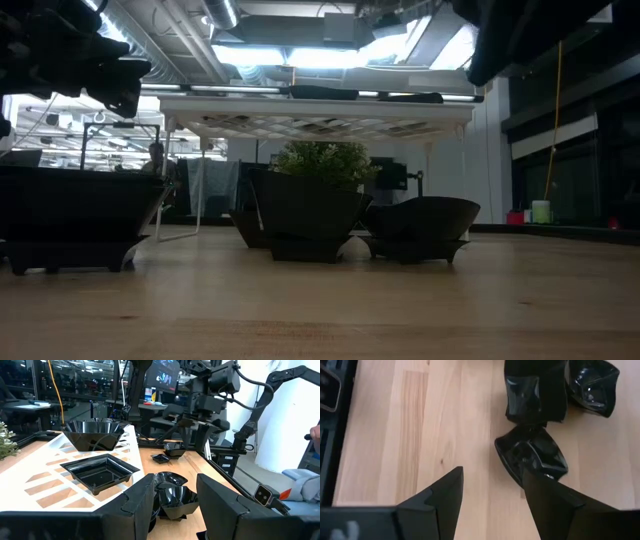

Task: Pick & Place Mini shaped plates
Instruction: Stack the black leaf-shaped plate on top of the black leaf-shaped plate on the shelf

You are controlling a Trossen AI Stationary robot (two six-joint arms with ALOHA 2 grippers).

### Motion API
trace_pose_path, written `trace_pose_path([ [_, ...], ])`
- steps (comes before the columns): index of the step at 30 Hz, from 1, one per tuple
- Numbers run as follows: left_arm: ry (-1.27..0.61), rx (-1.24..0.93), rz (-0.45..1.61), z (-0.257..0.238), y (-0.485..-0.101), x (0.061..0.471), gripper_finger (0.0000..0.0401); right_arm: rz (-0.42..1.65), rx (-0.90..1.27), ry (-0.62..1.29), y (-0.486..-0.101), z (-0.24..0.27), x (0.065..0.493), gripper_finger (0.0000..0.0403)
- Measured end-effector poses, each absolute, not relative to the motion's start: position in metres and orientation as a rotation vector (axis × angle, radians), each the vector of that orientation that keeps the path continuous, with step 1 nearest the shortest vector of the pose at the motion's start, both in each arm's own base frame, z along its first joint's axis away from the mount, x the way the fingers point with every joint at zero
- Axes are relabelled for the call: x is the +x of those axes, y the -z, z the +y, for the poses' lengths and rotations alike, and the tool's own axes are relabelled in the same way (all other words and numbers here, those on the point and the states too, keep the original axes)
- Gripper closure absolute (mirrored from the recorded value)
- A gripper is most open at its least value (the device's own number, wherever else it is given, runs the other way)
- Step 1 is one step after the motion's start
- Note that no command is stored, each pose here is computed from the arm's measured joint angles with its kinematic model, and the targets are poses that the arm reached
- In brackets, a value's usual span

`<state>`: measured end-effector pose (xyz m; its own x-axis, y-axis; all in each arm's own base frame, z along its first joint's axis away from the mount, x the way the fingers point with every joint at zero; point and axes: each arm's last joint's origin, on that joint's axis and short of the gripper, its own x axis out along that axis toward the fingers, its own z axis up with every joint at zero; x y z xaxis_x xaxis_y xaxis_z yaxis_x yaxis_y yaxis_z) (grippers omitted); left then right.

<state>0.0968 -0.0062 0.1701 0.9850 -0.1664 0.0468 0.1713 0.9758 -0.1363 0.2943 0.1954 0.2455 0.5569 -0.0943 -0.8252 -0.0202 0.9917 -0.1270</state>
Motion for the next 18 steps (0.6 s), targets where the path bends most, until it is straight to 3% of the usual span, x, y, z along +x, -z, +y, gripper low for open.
trace_pose_path([
  [18, 0.17, -0.14, -0.035, -0.006, -0.17, 0.097, 0.0258, 0.94, -0.248, 0.048, -0.215, 0.207, 0.314, 0.0198],
])
